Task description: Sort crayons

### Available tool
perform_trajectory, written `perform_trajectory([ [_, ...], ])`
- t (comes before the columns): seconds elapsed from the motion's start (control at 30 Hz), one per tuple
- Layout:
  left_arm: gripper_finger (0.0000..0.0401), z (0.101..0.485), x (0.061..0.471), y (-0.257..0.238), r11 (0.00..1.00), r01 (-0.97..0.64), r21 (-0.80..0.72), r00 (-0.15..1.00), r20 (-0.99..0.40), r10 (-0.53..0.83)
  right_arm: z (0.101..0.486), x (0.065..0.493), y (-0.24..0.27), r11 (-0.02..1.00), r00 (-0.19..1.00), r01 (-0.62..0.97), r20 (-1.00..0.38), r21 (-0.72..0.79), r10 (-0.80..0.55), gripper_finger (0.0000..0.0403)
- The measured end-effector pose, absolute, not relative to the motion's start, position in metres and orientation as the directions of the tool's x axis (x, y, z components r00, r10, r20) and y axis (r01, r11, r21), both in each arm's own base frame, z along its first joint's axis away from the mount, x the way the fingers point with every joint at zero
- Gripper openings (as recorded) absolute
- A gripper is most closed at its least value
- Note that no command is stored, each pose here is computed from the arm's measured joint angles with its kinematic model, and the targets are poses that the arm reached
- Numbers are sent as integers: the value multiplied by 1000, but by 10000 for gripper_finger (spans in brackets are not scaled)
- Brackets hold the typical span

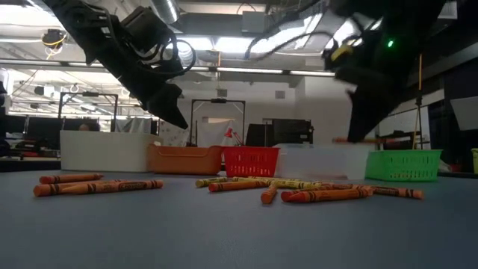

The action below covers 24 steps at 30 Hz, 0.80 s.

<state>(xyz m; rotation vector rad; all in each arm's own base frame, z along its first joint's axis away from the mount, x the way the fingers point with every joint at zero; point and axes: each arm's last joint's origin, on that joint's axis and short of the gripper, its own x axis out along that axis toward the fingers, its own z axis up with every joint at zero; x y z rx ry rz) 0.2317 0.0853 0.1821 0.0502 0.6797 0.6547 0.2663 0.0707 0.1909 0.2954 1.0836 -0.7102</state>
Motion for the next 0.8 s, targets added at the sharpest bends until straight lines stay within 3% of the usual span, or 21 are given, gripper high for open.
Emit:
perform_trajectory([
  [0.4,116,182,232,85,800,-546,249,587,-568,577,253,211,30,637,236,733,-790,-238,-566,16],
  [0.8,116,182,232,85,800,-547,248,587,-568,577,270,186,-21,528,88,783,-782,-328,-617,16],
])
